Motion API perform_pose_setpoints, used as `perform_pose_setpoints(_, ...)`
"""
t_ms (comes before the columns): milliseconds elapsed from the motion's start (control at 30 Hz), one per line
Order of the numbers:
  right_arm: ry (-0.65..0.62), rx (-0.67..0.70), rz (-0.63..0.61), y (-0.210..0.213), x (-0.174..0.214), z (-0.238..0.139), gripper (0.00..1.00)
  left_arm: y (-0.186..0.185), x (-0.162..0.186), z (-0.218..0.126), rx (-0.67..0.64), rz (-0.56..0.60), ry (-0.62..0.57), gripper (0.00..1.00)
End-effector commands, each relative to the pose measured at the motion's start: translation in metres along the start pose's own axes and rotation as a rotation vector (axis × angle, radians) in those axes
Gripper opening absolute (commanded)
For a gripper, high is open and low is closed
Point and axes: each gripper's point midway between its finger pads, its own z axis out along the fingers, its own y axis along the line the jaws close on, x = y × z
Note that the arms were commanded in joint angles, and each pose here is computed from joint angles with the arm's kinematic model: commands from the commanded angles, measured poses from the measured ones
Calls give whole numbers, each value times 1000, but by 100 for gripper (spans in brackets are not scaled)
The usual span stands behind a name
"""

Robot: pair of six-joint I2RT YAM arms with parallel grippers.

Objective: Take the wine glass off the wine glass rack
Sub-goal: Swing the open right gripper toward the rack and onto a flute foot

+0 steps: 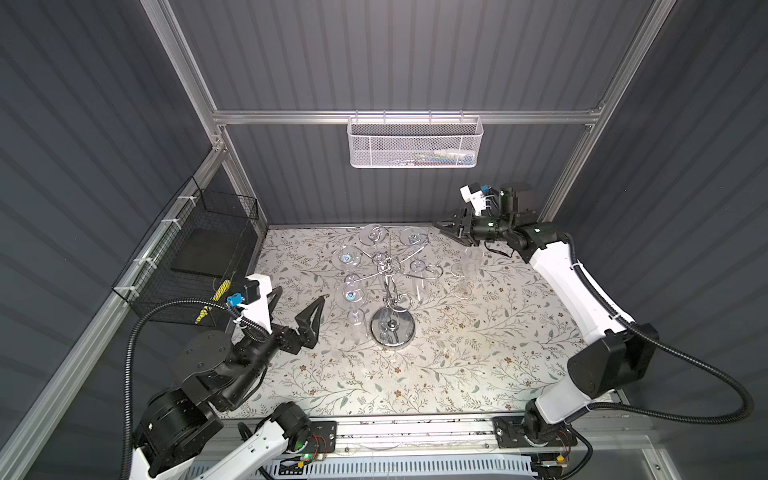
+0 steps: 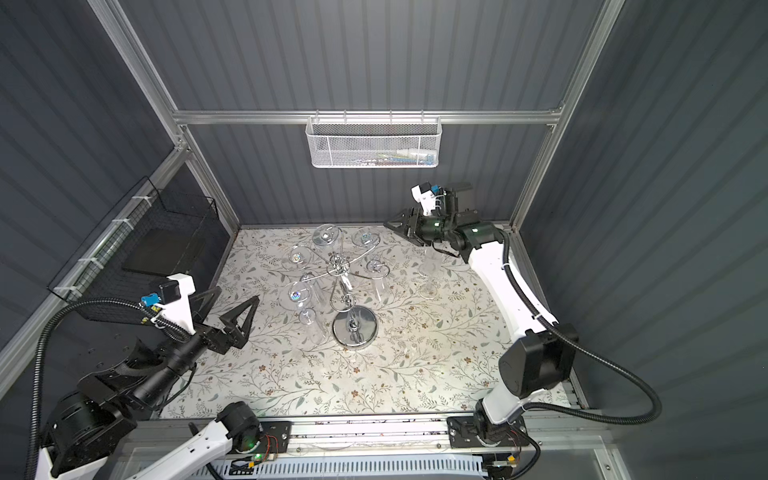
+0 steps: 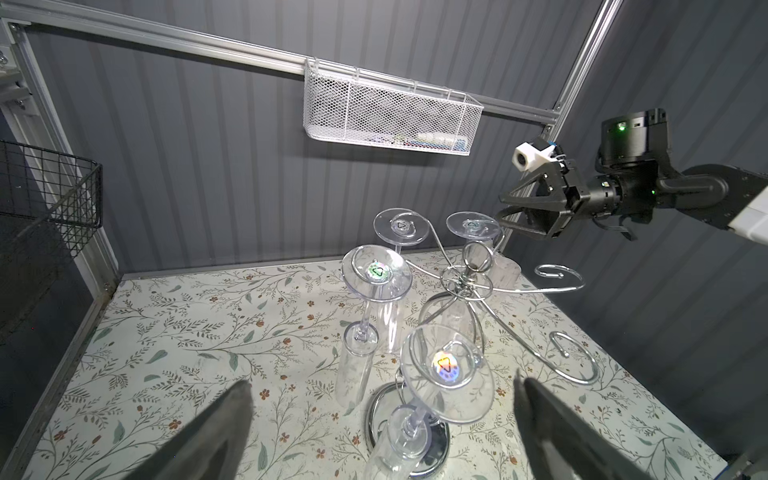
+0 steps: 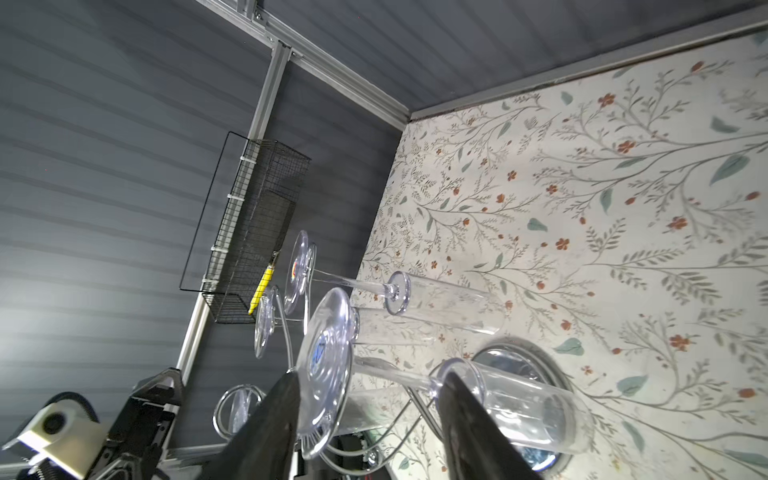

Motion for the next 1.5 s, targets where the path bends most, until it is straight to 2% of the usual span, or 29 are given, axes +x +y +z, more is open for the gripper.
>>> perform_pose_setpoints(0, 70, -105, 18, 28, 2, 5, 49, 2, 2, -2, -10, -11, 8, 100)
perform_pose_setpoints(167, 122, -135, 44, 30, 1, 25, 41, 4, 4, -4, -14, -20, 9, 100)
perform_pose_setpoints(467, 186, -129, 64, 24, 7, 46, 42, 7, 9, -8, -15, -48, 8, 100)
perform_pose_setpoints(600, 198, -131, 66, 23, 10, 49, 40, 7, 10, -7, -16, -54, 13, 100)
perform_pose_setpoints(867, 207, -133, 62, 25, 12, 47, 27, 6, 11, -5, -15, -50, 17, 99)
perform_pose_setpoints(1100, 223, -135, 70, 23, 15, 48, 23, 4, 10, -4, -10, -60, 16, 100)
perform_pose_setpoints(1233, 226, -136, 71, 23, 15, 48, 16, 4, 10, -3, -8, -59, 19, 100)
perform_pose_setpoints(1467, 223, -136, 72, 23, 15, 48, 11, 2, 10, -1, -4, -64, 24, 99)
